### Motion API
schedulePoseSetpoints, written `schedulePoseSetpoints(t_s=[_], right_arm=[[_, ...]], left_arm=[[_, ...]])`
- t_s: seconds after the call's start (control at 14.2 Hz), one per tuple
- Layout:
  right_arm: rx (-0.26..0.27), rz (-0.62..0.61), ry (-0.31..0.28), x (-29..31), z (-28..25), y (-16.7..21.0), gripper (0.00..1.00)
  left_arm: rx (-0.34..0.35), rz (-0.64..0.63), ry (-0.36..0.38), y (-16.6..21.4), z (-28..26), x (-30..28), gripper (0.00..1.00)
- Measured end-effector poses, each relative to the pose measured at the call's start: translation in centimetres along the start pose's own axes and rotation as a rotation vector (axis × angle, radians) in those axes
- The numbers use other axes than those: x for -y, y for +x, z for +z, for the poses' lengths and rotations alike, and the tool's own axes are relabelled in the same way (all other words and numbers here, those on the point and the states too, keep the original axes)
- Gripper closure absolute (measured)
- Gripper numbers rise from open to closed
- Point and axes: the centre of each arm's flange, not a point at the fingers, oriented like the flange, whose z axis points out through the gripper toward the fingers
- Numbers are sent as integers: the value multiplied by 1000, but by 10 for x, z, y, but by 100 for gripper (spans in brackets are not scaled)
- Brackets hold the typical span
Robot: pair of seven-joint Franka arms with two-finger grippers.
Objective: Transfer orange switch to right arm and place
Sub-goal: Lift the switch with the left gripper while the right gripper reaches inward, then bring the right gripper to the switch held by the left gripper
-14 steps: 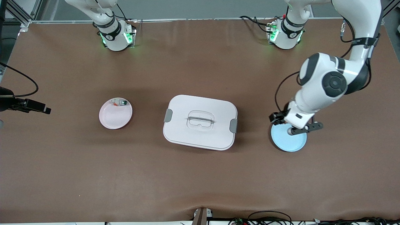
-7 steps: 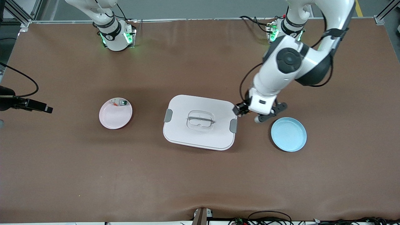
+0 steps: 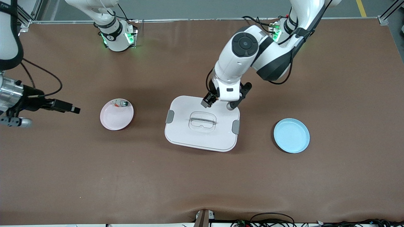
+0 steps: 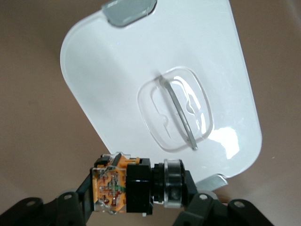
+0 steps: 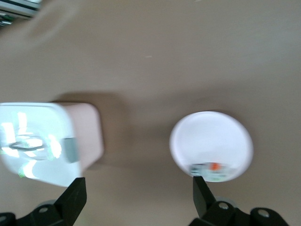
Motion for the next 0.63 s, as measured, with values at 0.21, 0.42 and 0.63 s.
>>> schedulePoseSetpoints(t_s=[0.21, 0.42, 0.63], right_arm=[[-48, 22, 130, 35, 9, -30, 0], [-77, 84, 198, 91, 21, -68, 0], [-70, 35, 216, 164, 28, -118, 0]], left_arm=[[30, -156, -30, -27, -10, -10, 28], [53, -277, -39, -54, -13, -12, 28], [72, -366, -41, -72, -14, -13, 28]])
